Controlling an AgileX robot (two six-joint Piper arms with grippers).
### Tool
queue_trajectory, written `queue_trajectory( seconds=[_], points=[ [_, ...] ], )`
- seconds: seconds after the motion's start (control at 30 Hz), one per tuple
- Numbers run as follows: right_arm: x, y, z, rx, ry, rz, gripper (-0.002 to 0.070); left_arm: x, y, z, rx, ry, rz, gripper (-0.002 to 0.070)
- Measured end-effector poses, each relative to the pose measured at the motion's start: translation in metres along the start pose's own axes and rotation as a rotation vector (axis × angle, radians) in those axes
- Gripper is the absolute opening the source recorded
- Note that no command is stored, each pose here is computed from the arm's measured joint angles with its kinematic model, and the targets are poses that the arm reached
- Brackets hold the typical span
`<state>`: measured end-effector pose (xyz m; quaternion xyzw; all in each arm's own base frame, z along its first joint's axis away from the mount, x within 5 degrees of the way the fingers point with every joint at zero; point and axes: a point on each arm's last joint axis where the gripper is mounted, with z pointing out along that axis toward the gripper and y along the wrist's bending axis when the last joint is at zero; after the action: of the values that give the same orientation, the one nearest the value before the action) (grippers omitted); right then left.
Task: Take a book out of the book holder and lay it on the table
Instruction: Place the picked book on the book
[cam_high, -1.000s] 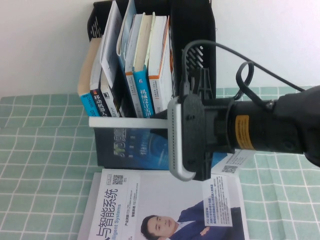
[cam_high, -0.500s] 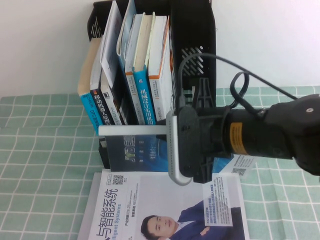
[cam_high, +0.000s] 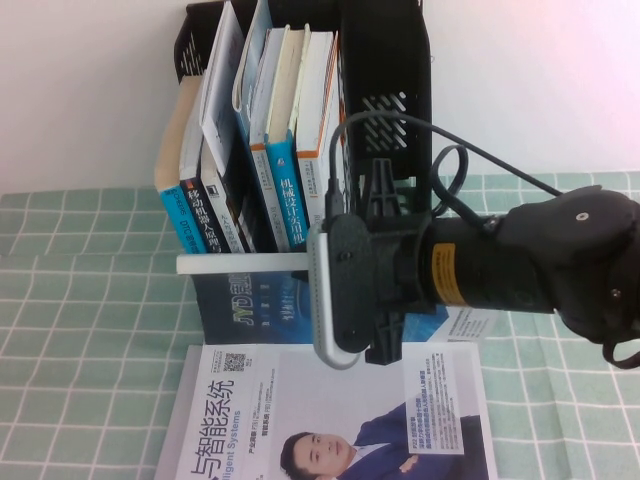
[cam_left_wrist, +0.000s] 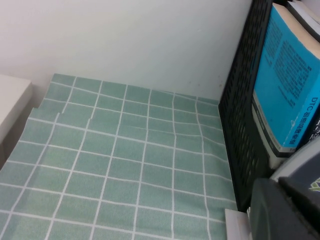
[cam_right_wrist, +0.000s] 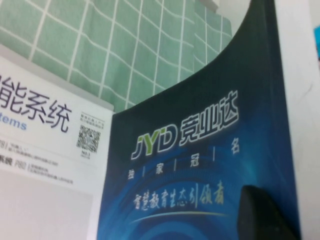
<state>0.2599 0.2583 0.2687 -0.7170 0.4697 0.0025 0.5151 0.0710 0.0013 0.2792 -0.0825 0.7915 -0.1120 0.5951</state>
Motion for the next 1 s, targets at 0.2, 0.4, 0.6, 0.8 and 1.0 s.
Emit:
queue_trajectory(
  seconds=[0.2,0.4,0.6,0.8,1.0],
  points=[
    [-0.002,0.003,0.006,-0.016,-0.008,-0.003,0.013,0.0,0.0,0.0,0.001,0.001,-0.002,-0.0001],
    [-0.004,0.003,0.006,-0.028,-0.025,0.019,0.0144,0.0,0.0,0.0,0.001,0.002,-0.002,-0.0001],
    [-0.01,0.002,0.004,-0.054,-0.073,0.16,0.0379,0.0,0.0,0.0,0.002,0.003,-0.001,-0.0001],
    [-0.032,0.002,-0.014,-0.141,-0.228,0.217,0.044,0.0,0.0,0.0,0.002,0.003,-0.001,-0.0001],
    [-0.046,-0.008,-0.037,-0.106,-0.293,0.154,0.0437,0.0,0.0,0.0,0.0,0.004,-0.001,-0.0001]
  ],
)
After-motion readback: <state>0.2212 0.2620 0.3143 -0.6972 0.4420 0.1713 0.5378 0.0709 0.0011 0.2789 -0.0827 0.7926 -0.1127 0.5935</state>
